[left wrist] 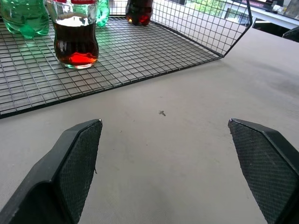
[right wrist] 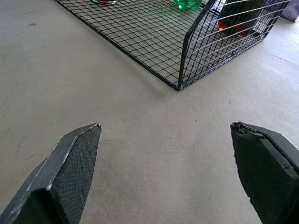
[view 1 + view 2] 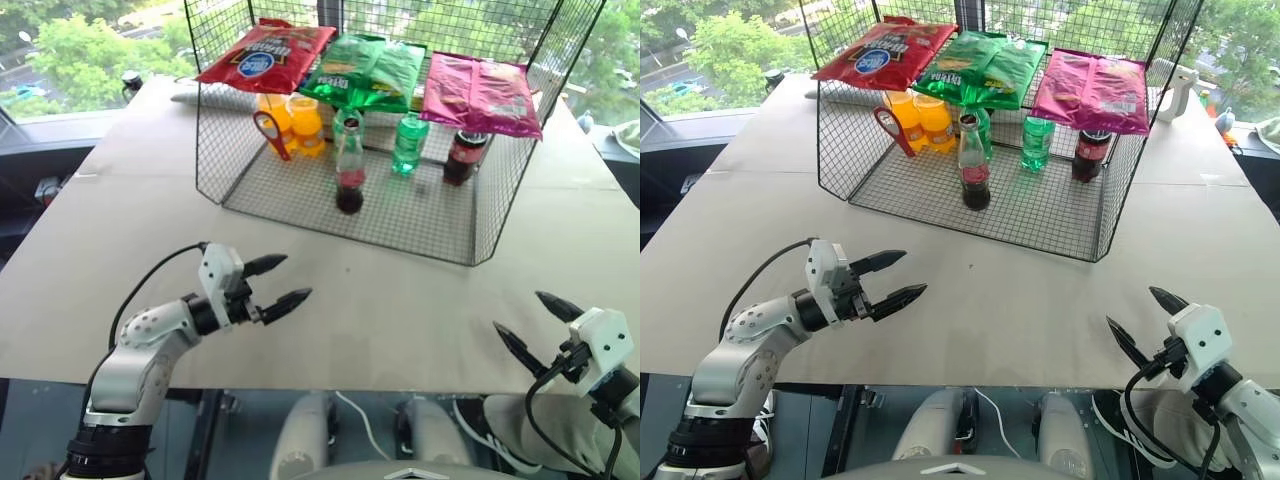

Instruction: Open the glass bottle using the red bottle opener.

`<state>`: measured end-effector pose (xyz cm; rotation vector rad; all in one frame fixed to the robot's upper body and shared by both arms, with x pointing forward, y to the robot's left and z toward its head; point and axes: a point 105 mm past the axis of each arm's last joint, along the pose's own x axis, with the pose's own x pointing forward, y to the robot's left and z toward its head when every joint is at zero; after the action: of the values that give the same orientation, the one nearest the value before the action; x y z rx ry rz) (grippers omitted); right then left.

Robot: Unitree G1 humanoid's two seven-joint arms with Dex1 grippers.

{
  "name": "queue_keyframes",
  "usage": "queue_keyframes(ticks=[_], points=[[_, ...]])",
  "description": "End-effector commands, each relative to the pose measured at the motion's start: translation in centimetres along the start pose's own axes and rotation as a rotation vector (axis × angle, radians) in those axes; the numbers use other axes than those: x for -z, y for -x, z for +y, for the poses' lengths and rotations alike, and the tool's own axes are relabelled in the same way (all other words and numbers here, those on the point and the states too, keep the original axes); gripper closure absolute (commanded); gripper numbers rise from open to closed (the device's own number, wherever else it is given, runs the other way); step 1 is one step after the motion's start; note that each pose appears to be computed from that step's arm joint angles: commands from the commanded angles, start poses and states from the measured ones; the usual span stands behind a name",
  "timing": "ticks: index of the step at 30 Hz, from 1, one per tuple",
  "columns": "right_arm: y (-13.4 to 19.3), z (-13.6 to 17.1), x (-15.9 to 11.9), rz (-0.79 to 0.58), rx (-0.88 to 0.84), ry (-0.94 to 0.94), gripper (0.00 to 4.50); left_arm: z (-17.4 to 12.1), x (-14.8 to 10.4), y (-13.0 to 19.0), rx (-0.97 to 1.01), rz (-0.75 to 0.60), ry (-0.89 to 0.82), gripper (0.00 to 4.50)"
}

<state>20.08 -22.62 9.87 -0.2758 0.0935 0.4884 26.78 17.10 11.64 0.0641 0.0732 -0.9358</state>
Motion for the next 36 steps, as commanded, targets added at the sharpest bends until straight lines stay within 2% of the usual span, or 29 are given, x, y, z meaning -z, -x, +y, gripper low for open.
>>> queue_keyframes(ticks=[1, 3, 6, 9, 17, 25, 28, 36], points=[[-0.2, 0.2, -1.4, -0.070, 0.001, 0.018, 0.00, 0.8, -2.1, -0.2, -0.053, -0.062, -0.045, 0.03], [-0.9, 0.8, -2.8, -0.139, 0.006, 0.027, 0.00, 2.3, -3.2, -0.7, -0.134, -0.120, -0.045, 0.03], [-1.1, 2.1, -6.9, -0.359, -0.008, 0.009, 0.00, 4.3, -4.7, -1.1, -0.228, -0.182, -0.031, 0.03], [-1.5, 3.7, -9.8, -0.496, -0.102, -0.052, 0.00, 5.9, -5.9, -1.3, -0.282, -0.227, -0.015, 0.03], [-1.9, 6.5, -14.5, -0.672, -0.205, -0.018, 0.00, 9.4, -7.9, -2.1, -0.374, -0.268, -0.045, 0.03], [-1.4, 7.0, -17.2, -0.773, -0.197, -0.071, 0.00, 11.6, -8.7, -3.8, -0.413, -0.253, -0.040, 0.03], [-1.5, 7.3, -17.3, -0.762, -0.204, -0.078, 0.00, 12.3, -8.6, -4.6, -0.400, -0.216, -0.032, 0.03], [-2.2, 7.1, -17.2, -0.720, -0.188, -0.071, 0.00, 15.3, -10.9, -6.3, -0.376, -0.188, -0.026, 0.03]])
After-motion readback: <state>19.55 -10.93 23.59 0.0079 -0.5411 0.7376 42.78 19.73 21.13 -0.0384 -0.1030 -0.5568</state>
